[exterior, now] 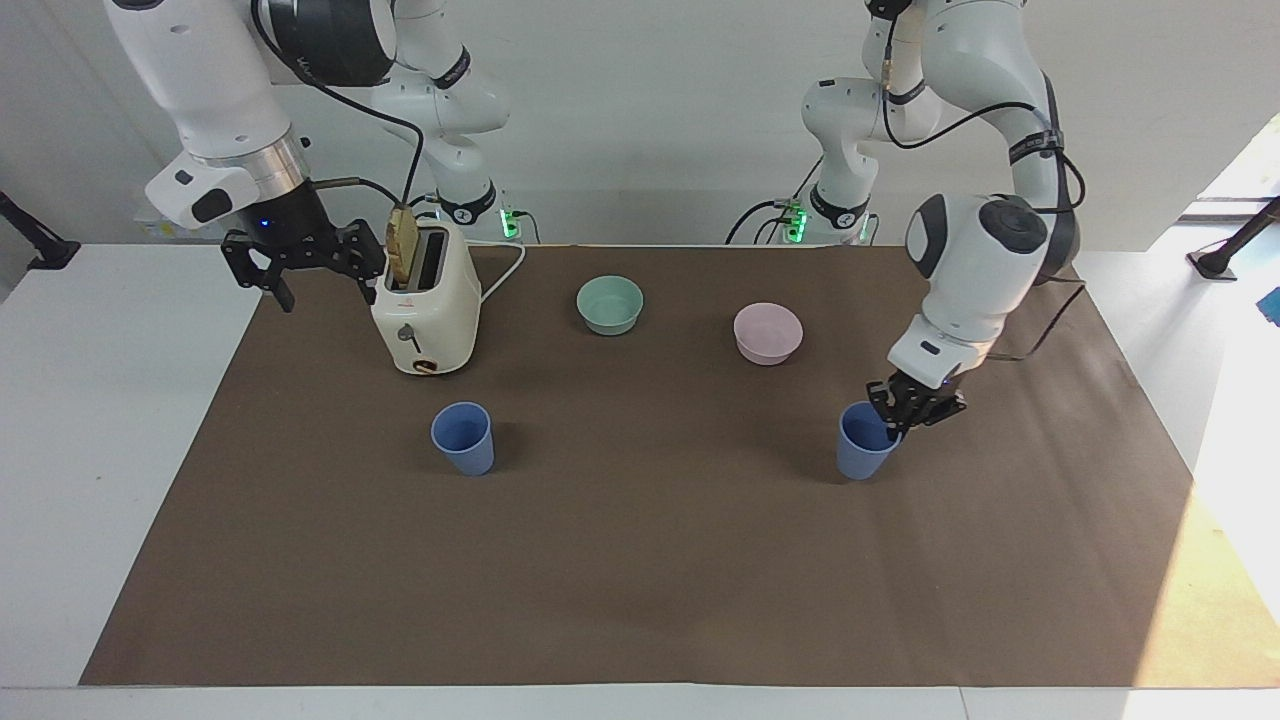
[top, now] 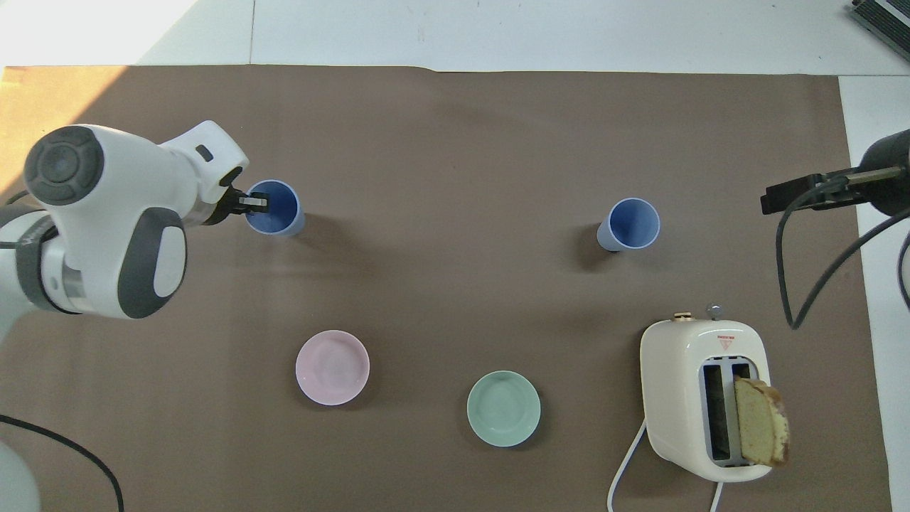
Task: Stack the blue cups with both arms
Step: 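Carry the blue cup with the left gripper toward the table center, then set the cup down mid-table while the right gripper reaches the other cup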
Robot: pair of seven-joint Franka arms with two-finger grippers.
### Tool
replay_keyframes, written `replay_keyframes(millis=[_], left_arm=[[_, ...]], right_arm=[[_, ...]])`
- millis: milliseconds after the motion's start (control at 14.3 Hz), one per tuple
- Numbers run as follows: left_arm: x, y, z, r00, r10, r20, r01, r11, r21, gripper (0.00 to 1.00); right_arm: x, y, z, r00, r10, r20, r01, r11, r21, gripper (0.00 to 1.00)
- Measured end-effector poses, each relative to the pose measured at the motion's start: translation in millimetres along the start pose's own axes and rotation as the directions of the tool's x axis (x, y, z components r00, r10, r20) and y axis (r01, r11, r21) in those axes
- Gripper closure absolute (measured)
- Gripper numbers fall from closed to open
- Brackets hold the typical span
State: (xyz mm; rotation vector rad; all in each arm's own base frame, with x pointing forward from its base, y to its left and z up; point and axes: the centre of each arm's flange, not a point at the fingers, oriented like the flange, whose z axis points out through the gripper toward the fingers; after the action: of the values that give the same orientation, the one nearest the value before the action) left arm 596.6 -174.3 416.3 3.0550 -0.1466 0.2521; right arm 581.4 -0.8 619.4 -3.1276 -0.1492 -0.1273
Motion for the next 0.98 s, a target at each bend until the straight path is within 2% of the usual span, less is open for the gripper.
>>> replay_keyframes(millis=[279, 697, 836, 976], left_arm=[[-30.5, 106.4, 0.2, 0.997, -0.08, 0.014, 0.081, 0.996, -0.029, 0.96], [-75.9, 184.0, 21.3, 0.992, -0.112, 0.055, 0.113, 0.993, -0.033, 0.96], [-78.7, 189.4, 23.7, 0.989, -0.134, 0.067, 0.137, 0.989, -0.049, 0.81], [-76.7, 186.1, 23.6, 0.985, -0.154, 0.076, 0.159, 0.985, -0.061, 0.55]], right_arm=[[-0.2, 2.0, 0.0, 1.0, 0.004, 0.0, -0.004, 1.0, 0.0, 0.0], [-0.4, 3.7, 0.0, 1.0, 0.006, 0.0, -0.006, 1.0, -0.001, 0.0], [-0.4, 3.7, 0.0, 1.0, 0.006, 0.0, -0.006, 1.0, -0.001, 0.0], [-0.4, 3.7, 0.2, 1.0, 0.006, 0.0, -0.006, 1.0, 0.0, 0.0]])
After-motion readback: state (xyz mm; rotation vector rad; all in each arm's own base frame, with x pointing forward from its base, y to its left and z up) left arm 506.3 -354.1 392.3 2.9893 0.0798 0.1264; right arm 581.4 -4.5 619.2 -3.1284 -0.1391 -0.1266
